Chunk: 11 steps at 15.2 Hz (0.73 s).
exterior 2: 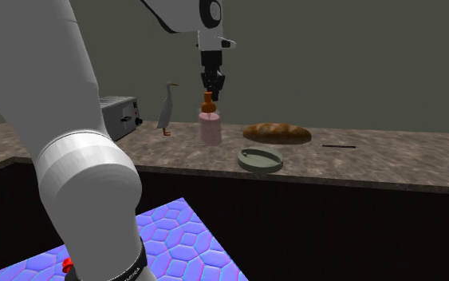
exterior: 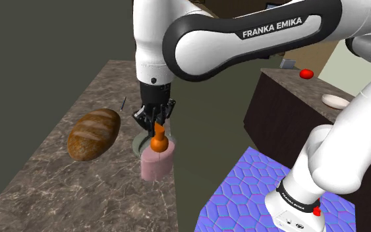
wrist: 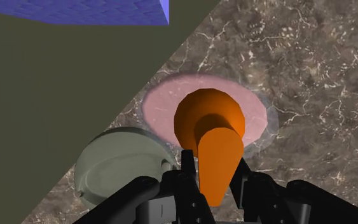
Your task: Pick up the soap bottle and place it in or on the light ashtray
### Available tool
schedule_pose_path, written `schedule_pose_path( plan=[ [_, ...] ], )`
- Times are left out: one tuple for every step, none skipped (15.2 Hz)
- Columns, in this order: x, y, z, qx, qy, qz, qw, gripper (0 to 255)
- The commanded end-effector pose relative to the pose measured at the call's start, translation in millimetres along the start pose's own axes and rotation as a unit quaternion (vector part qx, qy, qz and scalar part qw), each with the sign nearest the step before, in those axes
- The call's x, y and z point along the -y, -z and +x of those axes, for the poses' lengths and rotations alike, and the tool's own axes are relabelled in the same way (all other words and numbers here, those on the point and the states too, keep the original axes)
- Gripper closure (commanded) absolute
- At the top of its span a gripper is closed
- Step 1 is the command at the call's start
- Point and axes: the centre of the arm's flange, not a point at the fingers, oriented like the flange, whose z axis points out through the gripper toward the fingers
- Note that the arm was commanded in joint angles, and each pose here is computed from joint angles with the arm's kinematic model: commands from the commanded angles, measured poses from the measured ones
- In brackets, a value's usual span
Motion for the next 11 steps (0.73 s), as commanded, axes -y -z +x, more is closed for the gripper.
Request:
schedule_pose_path(
  plan=[
    [-7.9, 8.6, 10.3, 0.000, 0.000, 0.000, 1.0000, 255],
    [-15.0, 13.3, 20.4, 0.000, 0.000, 0.000, 1.0000, 255],
    [-22.0, 18.1, 30.5, 0.000, 0.000, 0.000, 1.0000, 255],
    [-29.1, 22.8, 40.6, 0.000, 0.000, 0.000, 1.0000, 255],
    [-36.2, 27.5, 50.7, 0.000, 0.000, 0.000, 1.0000, 255],
    [-43.3, 32.2, 60.8, 0.000, 0.000, 0.000, 1.0000, 255],
    [-50.3, 36.9, 70.9, 0.000, 0.000, 0.000, 1.0000, 255],
    [-57.4, 41.6, 81.0, 0.000, 0.000, 0.000, 1.0000, 255],
    [-64.5, 46.3, 91.1, 0.000, 0.000, 0.000, 1.0000, 255],
    [-71.6, 51.0, 101.2, 0.000, 0.000, 0.000, 1.0000, 255],
    [-78.6, 55.7, 111.3, 0.000, 0.000, 0.000, 1.0000, 255]
  ],
)
